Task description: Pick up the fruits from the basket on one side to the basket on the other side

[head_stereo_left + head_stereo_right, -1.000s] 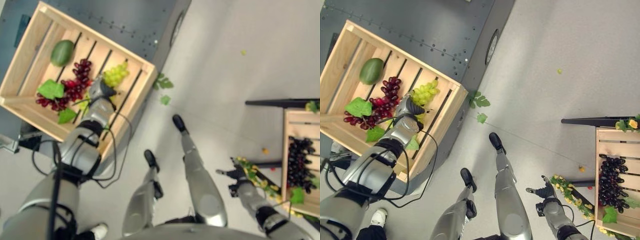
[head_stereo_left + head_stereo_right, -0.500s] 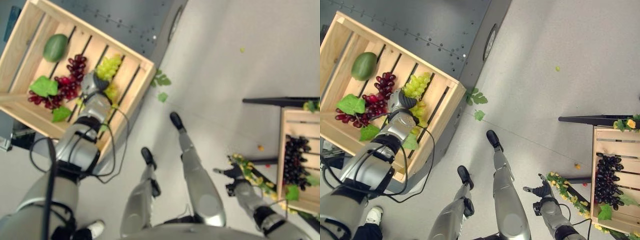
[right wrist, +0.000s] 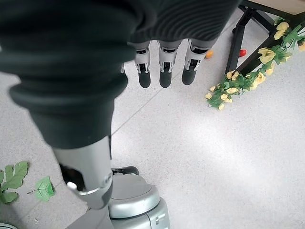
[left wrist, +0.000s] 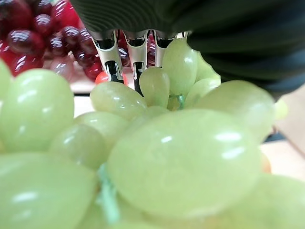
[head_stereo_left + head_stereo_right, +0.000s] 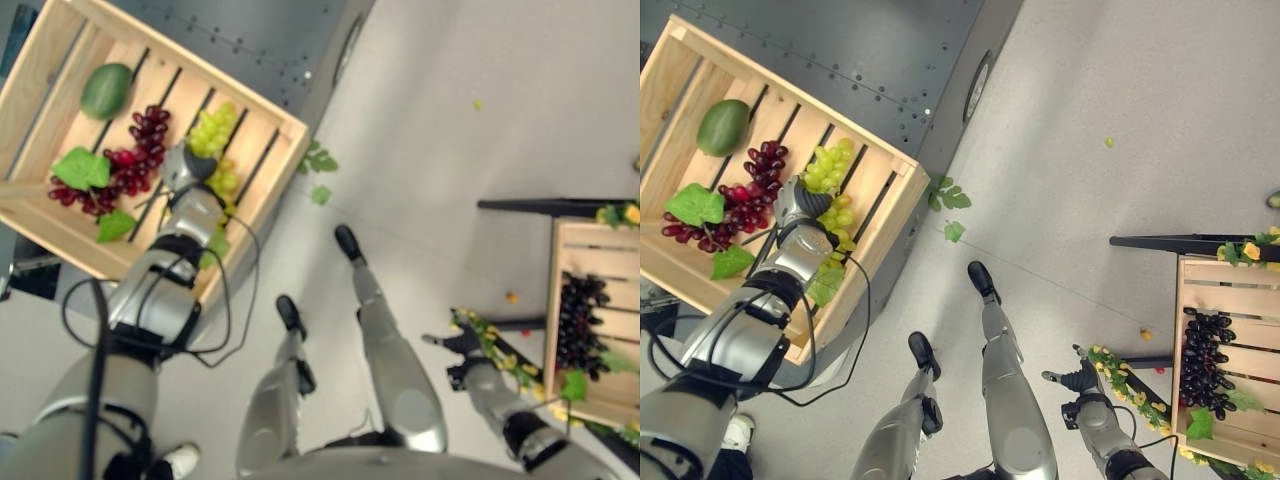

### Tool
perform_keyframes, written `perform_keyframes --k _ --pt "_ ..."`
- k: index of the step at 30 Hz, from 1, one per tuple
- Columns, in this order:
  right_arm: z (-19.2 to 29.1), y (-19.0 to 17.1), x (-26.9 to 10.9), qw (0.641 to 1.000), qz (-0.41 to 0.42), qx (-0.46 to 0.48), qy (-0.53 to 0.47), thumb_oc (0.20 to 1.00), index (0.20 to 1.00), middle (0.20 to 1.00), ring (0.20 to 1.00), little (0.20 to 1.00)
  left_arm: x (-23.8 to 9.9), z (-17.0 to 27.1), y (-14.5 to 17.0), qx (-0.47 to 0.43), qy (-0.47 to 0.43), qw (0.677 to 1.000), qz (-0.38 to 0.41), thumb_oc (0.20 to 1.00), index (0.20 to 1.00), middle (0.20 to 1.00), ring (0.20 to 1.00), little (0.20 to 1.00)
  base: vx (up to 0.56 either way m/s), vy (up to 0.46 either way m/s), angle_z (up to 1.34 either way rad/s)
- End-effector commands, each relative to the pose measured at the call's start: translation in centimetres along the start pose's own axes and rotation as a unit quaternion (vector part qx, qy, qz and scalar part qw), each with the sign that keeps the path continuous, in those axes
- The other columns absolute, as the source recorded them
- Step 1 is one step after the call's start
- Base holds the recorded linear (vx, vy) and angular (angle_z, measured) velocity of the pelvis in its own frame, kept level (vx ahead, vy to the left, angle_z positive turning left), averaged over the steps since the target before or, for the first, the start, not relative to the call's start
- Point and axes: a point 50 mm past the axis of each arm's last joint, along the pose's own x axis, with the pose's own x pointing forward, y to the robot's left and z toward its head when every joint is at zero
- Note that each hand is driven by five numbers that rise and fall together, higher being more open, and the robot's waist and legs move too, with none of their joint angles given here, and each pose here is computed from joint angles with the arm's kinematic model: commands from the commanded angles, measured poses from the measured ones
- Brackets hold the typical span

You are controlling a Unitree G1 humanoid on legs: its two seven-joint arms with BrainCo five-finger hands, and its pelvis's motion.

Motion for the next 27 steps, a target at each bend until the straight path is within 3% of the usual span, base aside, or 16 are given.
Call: perform_keyframes --k 1,2,3,5,13,27 --pt "-1.7 -0.4 -0.8 1.000 -0.013 0.013 0.018 1.000 1.000 1.000 1.000 1.000 -2.1 -1.2 -2.8 -0.097 0.008 0.994 -0.055 0.200 0.200 0.200 0.200 0.200 0.00 0.000 0.00" --pt "-1.7 -0.4 -0.8 1.000 -0.013 0.013 0.018 1.000 1.000 1.000 1.000 1.000 -2.1 -1.2 -2.8 -0.097 0.008 0.994 -0.055 0.200 0.200 0.200 0.200 0.200 0.00 -0.022 -0.05" --pt "-1.7 -0.6 -0.8 1.000 -0.015 0.019 0.019 1.000 1.000 1.000 1.000 1.000 -3.7 -1.4 -3.5 -0.169 -0.013 0.982 -0.084 0.200 0.200 0.200 0.200 0.200 -0.01 -0.027 -0.06" --pt "-1.6 -0.8 -0.7 0.999 -0.016 0.020 0.019 1.000 1.000 1.000 1.000 1.000 -5.1 -1.4 -3.9 -0.217 -0.030 0.970 -0.103 0.200 0.200 0.200 0.200 0.200 0.00 -0.016 -0.03" --pt "-2.7 -1.6 -0.8 0.999 -0.012 0.012 0.043 1.000 1.000 1.000 1.000 1.000 -9.2 -2.6 -1.9 -0.337 -0.076 0.928 -0.142 0.200 0.200 0.200 0.200 0.200 -0.01 -0.015 0.14" --pt "-4.7 -1.3 -1.4 0.996 0.012 -0.003 0.089 1.000 1.000 1.000 1.000 1.000 -11.6 -2.8 1.7 -0.394 -0.121 0.896 -0.162 0.200 0.200 0.200 0.200 0.200 -0.01 0.001 0.09"
